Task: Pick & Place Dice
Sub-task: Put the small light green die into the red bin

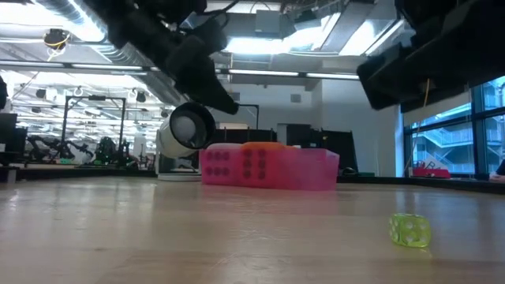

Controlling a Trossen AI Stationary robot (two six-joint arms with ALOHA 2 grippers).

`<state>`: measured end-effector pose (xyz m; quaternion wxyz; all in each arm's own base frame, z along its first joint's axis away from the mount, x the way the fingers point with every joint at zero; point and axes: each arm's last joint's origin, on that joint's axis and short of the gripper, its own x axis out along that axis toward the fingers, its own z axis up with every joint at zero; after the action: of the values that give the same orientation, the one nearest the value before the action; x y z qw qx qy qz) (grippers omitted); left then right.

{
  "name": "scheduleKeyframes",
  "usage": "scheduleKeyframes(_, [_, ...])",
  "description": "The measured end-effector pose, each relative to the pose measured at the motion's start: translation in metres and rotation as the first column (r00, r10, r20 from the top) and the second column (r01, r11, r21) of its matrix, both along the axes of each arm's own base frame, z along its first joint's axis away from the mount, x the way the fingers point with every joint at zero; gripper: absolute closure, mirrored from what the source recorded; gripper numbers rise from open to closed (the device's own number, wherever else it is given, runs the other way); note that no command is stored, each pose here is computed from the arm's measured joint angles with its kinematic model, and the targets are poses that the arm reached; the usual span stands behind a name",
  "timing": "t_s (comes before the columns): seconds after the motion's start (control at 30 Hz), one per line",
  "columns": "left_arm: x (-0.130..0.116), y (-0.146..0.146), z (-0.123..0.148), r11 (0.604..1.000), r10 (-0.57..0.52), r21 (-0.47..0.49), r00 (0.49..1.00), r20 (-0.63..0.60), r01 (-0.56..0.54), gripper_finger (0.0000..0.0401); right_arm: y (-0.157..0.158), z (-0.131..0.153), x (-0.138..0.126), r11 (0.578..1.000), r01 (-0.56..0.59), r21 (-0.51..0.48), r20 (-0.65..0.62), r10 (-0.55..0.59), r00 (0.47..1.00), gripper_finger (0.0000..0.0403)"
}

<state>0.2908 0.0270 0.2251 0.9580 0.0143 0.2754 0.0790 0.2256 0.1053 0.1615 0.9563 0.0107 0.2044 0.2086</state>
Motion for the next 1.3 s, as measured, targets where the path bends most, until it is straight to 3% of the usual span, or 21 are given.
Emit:
scheduleKeyframes(0.13, [-0.005,0.000,-0.012,0.999,0.026,-0.027,0.999,0.020,-0.026,0.0288,0.008,-0.013,0.014,0.999,-0.050,-0.016,-0.022,0.050,0.999,0.0243])
scheduleKeyframes(0.33, [-0.007,-0.002,-0.018,0.999,0.023,-0.034,1.000,0.006,-0.023,0.0289,0.028,-0.032,0.040,0.947,-0.321,0.010,-0.083,0.320,0.944,0.0243])
scheduleKeyframes(0.77, [-0.008,-0.011,-0.020,0.999,-0.023,-0.029,1.000,0.013,0.024,0.0289,0.051,-0.063,0.080,0.895,-0.445,0.020,-0.127,0.444,0.887,0.0243])
scheduleKeyframes(0.93, [-0.007,-0.013,-0.019,0.999,-0.035,-0.032,0.999,0.034,0.036,0.0292,0.052,-0.063,0.083,0.892,-0.452,0.018,-0.122,0.450,0.885,0.0243])
scheduleKeyframes(1.3, [-0.006,-0.014,-0.018,0.999,-0.035,-0.034,0.999,0.039,0.036,0.0292,0.049,-0.064,0.085,0.954,-0.299,-0.017,-0.154,0.293,0.944,0.0243])
